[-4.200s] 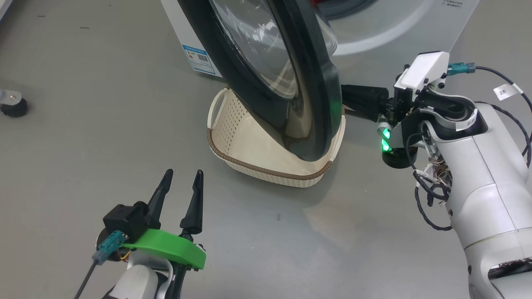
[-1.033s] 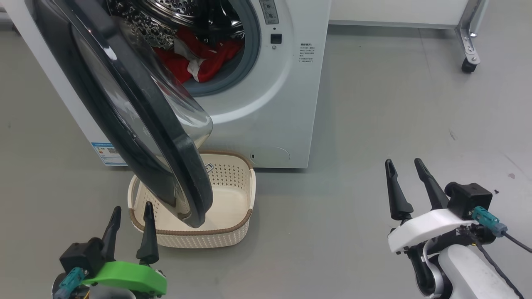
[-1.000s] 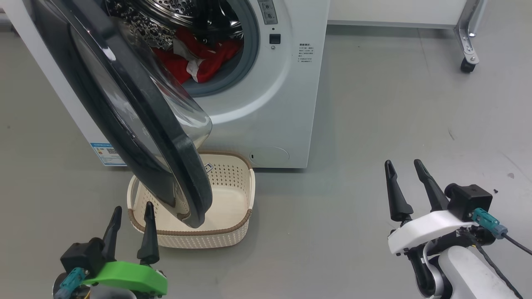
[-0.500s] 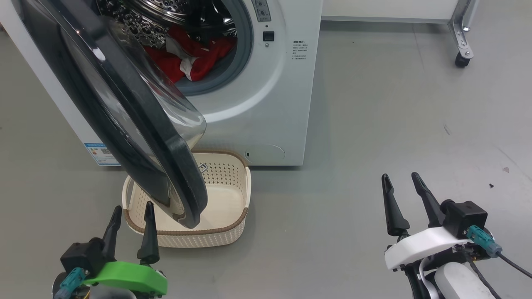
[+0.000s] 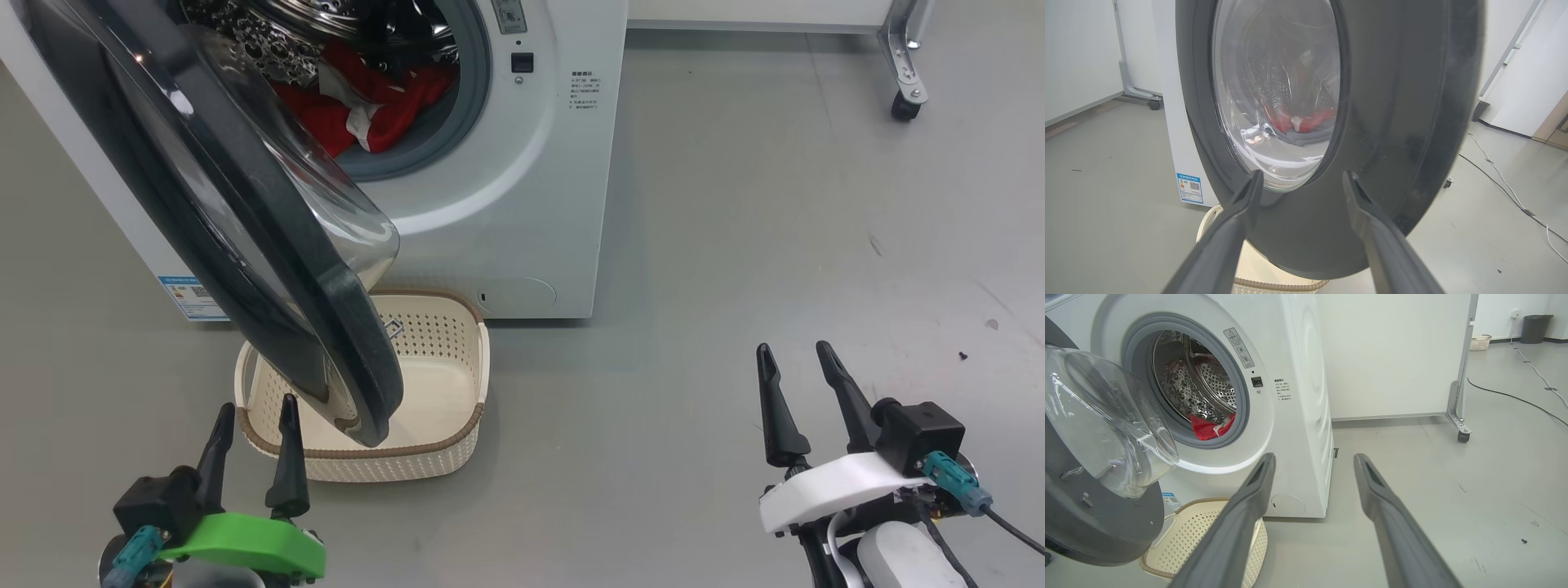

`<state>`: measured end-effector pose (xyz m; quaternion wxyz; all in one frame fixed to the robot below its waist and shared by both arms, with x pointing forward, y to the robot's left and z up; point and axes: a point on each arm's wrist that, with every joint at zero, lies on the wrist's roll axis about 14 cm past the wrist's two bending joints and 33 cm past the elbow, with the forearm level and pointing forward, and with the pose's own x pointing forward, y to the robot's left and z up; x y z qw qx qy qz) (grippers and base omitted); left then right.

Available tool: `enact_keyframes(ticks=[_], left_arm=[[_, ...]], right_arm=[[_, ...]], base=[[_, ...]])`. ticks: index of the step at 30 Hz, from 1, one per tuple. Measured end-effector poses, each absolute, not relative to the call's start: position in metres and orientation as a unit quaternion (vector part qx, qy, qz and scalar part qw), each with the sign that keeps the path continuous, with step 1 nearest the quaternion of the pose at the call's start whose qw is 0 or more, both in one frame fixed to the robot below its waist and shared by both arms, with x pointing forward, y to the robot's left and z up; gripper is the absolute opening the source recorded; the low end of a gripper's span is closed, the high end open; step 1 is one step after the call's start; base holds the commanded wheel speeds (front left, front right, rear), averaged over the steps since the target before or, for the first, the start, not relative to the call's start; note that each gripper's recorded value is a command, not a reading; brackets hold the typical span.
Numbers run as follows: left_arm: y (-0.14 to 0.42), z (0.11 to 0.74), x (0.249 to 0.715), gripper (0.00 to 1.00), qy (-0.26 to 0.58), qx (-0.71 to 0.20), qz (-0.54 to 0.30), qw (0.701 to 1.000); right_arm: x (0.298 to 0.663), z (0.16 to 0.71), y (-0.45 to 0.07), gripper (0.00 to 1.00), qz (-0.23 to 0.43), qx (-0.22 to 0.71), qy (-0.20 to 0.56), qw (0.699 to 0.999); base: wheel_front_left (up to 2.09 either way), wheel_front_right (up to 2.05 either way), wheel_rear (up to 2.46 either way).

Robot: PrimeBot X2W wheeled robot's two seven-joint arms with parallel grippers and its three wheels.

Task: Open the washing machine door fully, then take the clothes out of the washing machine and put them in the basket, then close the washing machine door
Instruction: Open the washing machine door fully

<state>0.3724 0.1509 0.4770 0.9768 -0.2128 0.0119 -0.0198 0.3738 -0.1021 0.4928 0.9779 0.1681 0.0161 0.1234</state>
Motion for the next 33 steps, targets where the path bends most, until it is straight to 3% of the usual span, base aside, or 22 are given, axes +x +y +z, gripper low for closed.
enact_keyframes(ticks=[33], left_arm=[[0.1523,0.4759,0.3711,1.0,0.013,-0.213,-0.018,0.977]], right_arm=[[0.3697,0.4888,-0.0998,1.0,0.124,0.173,0.016,0.977]], base=[[0.0,0.0,0.0]])
